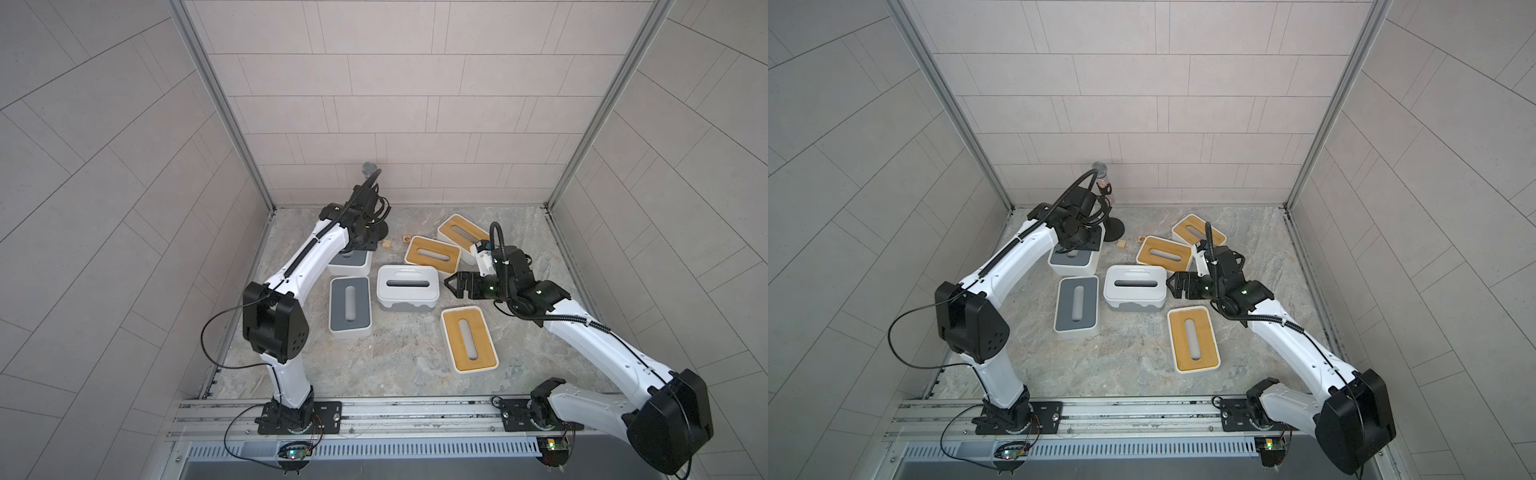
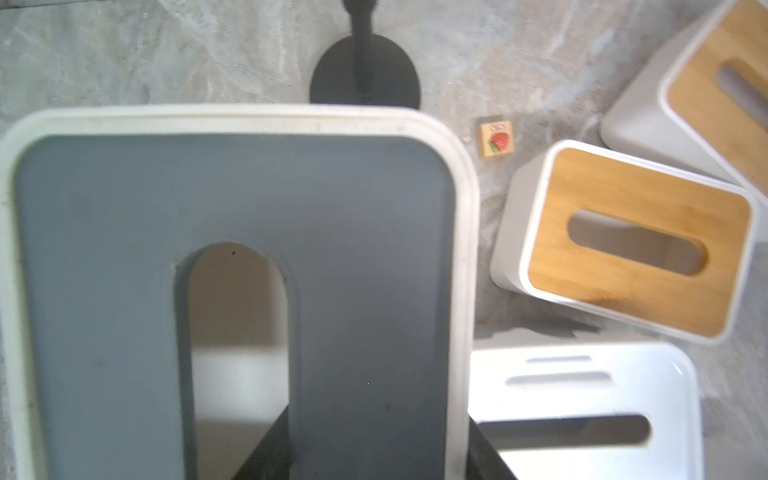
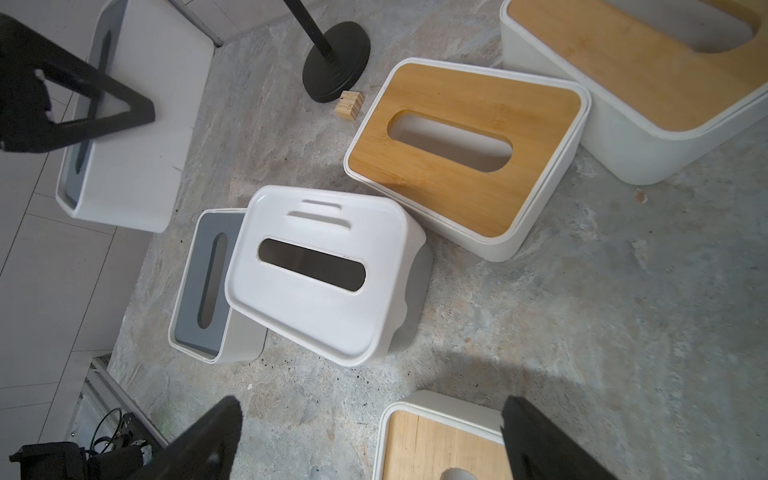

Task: Stack the tissue boxes
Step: Pick up the tissue box from the center of the board, then place the tissue box at the tissue box.

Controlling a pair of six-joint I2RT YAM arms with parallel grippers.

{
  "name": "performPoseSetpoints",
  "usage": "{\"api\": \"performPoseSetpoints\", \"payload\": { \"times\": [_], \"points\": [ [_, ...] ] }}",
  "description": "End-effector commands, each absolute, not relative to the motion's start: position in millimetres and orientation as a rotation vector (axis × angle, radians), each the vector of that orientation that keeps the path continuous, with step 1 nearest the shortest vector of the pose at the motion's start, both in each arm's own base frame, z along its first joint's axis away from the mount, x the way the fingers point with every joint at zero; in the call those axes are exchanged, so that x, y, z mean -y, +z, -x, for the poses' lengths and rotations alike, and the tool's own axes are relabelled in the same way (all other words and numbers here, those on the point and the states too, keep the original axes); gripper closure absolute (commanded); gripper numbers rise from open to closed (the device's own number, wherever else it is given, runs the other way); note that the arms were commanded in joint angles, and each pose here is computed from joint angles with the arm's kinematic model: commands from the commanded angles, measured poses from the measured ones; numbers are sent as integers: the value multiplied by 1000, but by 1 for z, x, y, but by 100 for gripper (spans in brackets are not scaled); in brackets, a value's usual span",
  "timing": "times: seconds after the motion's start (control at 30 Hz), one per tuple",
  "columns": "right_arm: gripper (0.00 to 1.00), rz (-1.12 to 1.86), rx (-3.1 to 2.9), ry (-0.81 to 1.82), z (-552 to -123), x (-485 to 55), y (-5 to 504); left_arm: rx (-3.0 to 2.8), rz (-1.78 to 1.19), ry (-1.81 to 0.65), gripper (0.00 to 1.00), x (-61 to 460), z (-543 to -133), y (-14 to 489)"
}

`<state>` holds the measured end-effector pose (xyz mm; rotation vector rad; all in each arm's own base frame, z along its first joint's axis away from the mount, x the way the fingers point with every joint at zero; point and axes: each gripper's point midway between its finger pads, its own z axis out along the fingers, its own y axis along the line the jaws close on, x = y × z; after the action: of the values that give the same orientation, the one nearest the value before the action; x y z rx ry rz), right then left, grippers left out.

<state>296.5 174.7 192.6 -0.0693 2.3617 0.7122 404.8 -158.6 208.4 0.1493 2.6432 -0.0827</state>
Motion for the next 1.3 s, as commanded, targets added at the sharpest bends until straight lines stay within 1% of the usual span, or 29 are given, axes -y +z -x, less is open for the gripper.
{"api": "performPoseSetpoints", "payload": {
  "times": [0.0, 0.07, 0.17, 0.33, 0.7, 1.0, 1.07, 1.17, 1.23, 1.27],
  "points": [
    [1, 24, -2349, 674, -291, -163, 198, -2617, -377, -182, 70, 194, -367, 232],
    [1, 23, -2353, 674, -287, -161, 197, -2580, -500, -195, 70, 214, -351, 239],
    [1, 7, -2360, 686, -281, -159, 194, -2550, -681, -235, 69, 240, -331, 237],
    [1, -26, -2349, 623, -274, -146, 188, -2494, -944, -190, 66, 267, -312, 223],
    [1, -21, -2320, 665, -271, -149, 186, -2515, -1176, -196, 65, 288, -312, 186],
    [1, -28, -2312, 653, -272, -146, 184, -2561, -1241, -151, 64, 293, -320, 160],
    [1, -28, -2309, 648, -272, -146, 184, -2568, -1247, -144, 62, 293, -321, 156],
    [1, -24, -2309, 641, -273, -145, 183, -2577, -1257, -131, 55, 291, -320, 150],
    [1, -25, -2307, 637, -273, -145, 183, -2582, -1258, -119, 45, 289, -320, 147],
    [1, -25, -2307, 638, -273, -145, 183, -2583, -1262, -117, 43, 289, -319, 146]
  ]
}}
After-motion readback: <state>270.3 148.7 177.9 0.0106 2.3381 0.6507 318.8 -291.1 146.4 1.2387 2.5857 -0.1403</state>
